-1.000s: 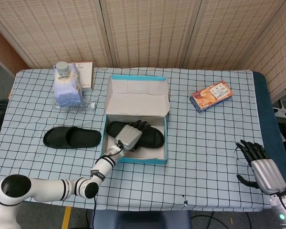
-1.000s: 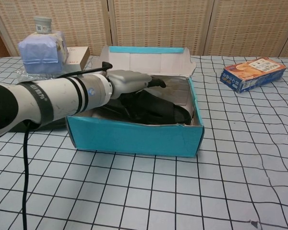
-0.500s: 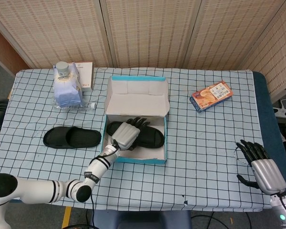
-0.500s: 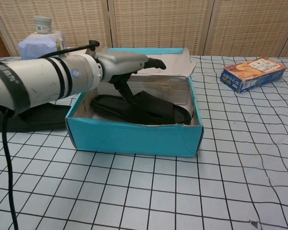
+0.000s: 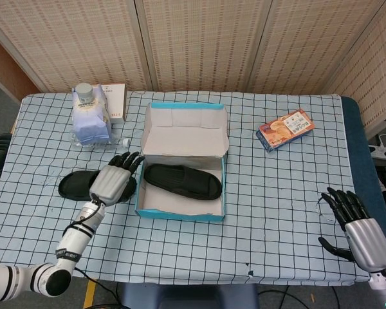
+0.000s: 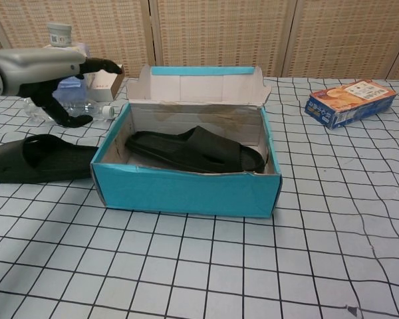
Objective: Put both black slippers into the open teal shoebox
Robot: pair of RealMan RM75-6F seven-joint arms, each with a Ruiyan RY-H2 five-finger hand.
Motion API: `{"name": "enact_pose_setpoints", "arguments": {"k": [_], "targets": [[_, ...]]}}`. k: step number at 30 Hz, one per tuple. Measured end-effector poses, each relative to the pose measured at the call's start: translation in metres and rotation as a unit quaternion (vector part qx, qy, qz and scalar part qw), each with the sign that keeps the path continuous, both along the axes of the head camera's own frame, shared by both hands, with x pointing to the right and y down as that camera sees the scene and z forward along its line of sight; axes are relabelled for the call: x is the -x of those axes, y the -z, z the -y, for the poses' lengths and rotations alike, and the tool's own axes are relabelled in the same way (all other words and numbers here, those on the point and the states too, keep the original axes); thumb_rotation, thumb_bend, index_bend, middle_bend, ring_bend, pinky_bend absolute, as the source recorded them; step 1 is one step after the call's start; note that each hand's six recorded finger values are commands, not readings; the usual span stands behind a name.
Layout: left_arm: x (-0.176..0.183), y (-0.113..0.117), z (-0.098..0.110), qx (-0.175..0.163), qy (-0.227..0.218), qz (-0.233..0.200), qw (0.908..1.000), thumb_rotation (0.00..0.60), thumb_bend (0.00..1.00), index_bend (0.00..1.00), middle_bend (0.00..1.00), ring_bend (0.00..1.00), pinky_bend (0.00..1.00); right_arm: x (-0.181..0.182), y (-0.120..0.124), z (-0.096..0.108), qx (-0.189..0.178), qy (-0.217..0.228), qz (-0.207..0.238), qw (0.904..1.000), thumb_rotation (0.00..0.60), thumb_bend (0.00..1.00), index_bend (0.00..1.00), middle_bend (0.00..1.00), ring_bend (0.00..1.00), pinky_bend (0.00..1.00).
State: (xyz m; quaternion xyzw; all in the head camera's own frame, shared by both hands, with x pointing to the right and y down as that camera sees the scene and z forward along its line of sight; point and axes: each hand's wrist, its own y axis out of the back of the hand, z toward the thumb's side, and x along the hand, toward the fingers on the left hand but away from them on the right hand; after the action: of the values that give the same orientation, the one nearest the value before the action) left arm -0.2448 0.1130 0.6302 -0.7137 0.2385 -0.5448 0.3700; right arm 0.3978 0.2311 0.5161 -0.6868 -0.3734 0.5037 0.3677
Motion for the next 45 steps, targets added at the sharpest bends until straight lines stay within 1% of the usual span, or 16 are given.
{"name": "enact_pose_setpoints", "arguments": {"k": [5,10,16,19,25,34,37,45], "targets": [[0.036,-0.019,-0.003,0.013,0.032,0.025,0.9991,0.6,0.38,0.0,0.0,0.0,0.12,0.012,0.009,-0.002,-0.005,0.012,0.004,0.9999,0.571,0.14,0.0,0.0,0.0,0.0],[0.066,-0.039,-0.004,0.042,0.059,0.045,0.9964,0.6,0.37,0.0,0.0,0.0,0.12,0.019,0.011,-0.008,0.001,0.018,0.001,0.9998,0.571,0.14,0.0,0.0,0.0,0.0],[0.093,-0.048,-0.009,0.073,0.082,0.061,0.9921,0.6,0.37,0.0,0.0,0.0,0.12,0.023,0.01,-0.012,0.006,0.021,-0.001,0.9998,0.572,0.14,0.0,0.0,0.0,0.0],[0.103,-0.052,-0.011,0.08,0.089,0.068,0.9905,0.6,0.37,0.0,0.0,0.0,0.12,0.026,0.008,-0.013,0.01,0.025,0.0,0.9996,0.573,0.14,0.0,0.0,0.0,0.0],[0.12,-0.063,-0.013,0.098,0.092,0.086,0.9872,0.6,0.37,0.0,0.0,0.0,0.11,0.029,0.007,-0.015,0.008,0.033,0.012,0.9994,0.574,0.14,0.0,0.0,0.0,0.0],[0.133,-0.086,-0.02,0.126,0.093,0.113,0.9812,0.6,0.36,0.0,0.0,0.0,0.11,0.025,0.004,-0.016,0.013,0.029,0.005,0.9995,0.573,0.14,0.0,0.0,0.0,0.0],[0.135,-0.092,-0.021,0.128,0.093,0.121,0.9799,0.6,0.36,0.0,0.0,0.0,0.11,0.025,0.003,-0.016,0.014,0.028,0.004,0.9995,0.573,0.14,0.0,0.0,0.0,0.0],[0.13,-0.104,-0.021,0.134,0.095,0.112,0.98,0.6,0.36,0.0,0.0,0.0,0.13,0.022,-0.004,-0.016,0.023,0.024,-0.001,0.9994,0.573,0.14,0.0,0.0,0.0,0.0]]}}
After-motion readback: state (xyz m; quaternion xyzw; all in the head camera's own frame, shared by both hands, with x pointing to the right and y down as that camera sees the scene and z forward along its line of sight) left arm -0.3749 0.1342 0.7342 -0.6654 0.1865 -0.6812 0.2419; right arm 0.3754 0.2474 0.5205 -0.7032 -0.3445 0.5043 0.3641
